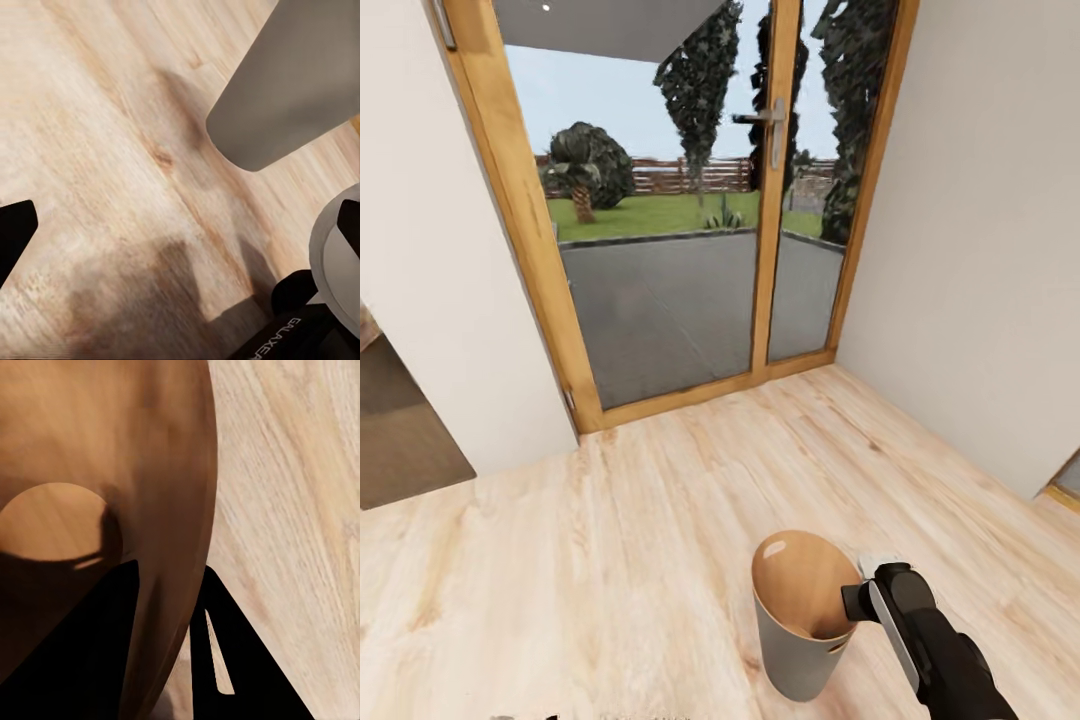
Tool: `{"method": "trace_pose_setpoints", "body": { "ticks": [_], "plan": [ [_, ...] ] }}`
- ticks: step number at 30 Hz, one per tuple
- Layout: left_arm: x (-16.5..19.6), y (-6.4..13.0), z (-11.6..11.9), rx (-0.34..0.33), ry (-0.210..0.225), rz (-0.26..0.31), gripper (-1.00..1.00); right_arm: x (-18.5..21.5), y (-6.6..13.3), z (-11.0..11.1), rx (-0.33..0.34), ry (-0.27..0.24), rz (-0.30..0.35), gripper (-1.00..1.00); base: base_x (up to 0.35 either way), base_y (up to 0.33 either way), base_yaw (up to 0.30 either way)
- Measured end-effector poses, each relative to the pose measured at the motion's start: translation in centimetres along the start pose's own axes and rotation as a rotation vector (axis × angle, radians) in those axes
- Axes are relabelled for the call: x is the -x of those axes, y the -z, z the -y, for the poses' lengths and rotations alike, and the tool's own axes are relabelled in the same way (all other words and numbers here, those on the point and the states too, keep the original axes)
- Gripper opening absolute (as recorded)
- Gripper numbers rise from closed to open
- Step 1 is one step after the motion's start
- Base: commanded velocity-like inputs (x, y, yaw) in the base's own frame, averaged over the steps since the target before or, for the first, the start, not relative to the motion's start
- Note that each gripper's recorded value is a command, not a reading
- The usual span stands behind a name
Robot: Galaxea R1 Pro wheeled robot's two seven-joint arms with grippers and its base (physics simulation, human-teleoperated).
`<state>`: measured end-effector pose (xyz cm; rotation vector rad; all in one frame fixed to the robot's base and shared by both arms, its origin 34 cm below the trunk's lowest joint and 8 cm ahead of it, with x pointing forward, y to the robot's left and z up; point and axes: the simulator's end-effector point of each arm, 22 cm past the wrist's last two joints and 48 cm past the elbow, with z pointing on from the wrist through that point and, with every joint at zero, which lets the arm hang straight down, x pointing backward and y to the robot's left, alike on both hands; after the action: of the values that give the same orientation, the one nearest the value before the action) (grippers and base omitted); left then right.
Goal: Put the three can of soda from the living room inside the tash can in the kitchen.
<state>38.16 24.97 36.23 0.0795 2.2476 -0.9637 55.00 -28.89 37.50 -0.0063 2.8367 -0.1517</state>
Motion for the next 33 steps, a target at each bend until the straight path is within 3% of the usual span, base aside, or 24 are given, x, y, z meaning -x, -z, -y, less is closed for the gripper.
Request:
{"method": "trace_pose_setpoints", "body": {
  "ticks": [27, 33],
  "plan": [
    [-0.34, -0.03, -0.11, 0.002, 0.007, -0.007, 1.0, -0.33, -0.36, -0.7, 0.013, -0.003, -0.01, -1.0, 0.0, 0.0, 0.281],
    [-0.41, -0.03, -0.14, 0.002, 0.008, -0.009, 1.0, -0.39, -0.43, -0.69, 0.006, 0.004, -0.012, -1.0, 0.03, 0.149, 0.235]
  ]
}}
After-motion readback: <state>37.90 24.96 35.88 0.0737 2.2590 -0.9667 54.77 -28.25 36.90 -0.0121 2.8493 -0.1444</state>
